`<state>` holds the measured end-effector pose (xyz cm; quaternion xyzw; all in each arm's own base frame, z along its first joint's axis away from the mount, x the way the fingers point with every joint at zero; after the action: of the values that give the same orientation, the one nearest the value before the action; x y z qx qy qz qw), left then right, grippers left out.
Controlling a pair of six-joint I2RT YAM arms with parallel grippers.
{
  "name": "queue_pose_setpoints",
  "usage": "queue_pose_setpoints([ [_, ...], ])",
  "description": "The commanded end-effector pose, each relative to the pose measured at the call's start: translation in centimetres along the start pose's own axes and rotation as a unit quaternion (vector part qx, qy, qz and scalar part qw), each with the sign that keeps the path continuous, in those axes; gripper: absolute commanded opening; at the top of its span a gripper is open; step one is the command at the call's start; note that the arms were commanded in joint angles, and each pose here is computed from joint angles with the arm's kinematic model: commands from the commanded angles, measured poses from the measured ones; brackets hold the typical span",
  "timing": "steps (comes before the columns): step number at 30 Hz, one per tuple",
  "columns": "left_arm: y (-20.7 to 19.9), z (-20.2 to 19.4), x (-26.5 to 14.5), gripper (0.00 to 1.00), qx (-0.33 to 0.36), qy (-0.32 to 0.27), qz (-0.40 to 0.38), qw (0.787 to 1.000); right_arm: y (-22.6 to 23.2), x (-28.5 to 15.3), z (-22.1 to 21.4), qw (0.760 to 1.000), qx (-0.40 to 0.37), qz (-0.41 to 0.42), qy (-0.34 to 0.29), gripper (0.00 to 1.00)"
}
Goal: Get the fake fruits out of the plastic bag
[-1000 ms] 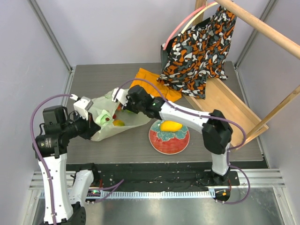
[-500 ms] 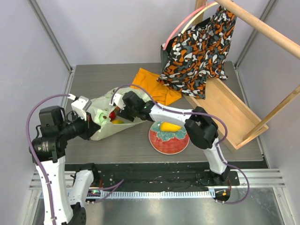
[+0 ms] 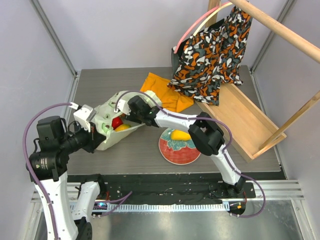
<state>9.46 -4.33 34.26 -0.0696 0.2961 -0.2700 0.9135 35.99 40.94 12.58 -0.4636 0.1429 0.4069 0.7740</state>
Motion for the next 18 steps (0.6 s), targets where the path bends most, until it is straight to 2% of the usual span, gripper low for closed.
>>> queue_pose_setpoints([
  [1, -0.1, 0.1, 0.0, 0.0, 0.007, -0.003, -0.007, 1.0, -1.5, -0.2, 1.8, 0.999, -0.014, 0.022, -0.046, 0.43],
  [4, 0.1, 0.1, 0.3, 0.0, 0.001, -0.003, -0.009, 1.0, -1.5, -1.0, 2.3, 0.997, -0.02, 0.039, -0.057, 0.26],
  [5, 0.2, 0.1, 0.5, 0.0, -0.001, -0.004, -0.009, 1.0, -1.5, -1.4, 2.2, 0.997, -0.023, 0.044, -0.059, 0.17],
  [6, 0.3, -0.1, 0.7, 0.0, -0.007, -0.003, -0.011, 1.0, -1.7, -1.9, 2.4, 0.997, -0.021, 0.044, -0.064, 0.15],
  [9, 0.9, -0.1, 1.5, 0.0, -0.012, -0.003, -0.011, 1.0, -2.8, -5.3, 4.0, 0.994, -0.006, 0.052, -0.099, 0.12],
  [10, 1.1, -0.1, 1.7, 0.0, -0.011, -0.002, -0.011, 1.0, -4.1, -7.7, 5.2, 0.991, 0.001, 0.047, -0.127, 0.12],
  [14, 2.0, -0.3, 2.8, 0.0, -0.016, 0.004, -0.009, 1.0, -4.6, -13.6, 6.7, 0.979, 0.02, 0.085, -0.186, 0.11],
  [18, 2.8, -0.1, 3.5, 0.0, -0.017, 0.002, -0.004, 1.0, -4.1, -16.5, 6.5, 0.972, 0.038, 0.116, -0.199, 0.11],
])
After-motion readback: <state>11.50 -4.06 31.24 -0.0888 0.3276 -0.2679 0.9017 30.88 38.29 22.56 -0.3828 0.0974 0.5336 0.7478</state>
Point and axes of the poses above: each gripper's point midway between its finger pads, its own x axis out along the fingers, its own y axis along the line the jaws close on, z = x × y, the point moved 7 cm from there along -x, back along the fingers, and after that the axes turned 8 degrees about -x, right-handed, at the moved point
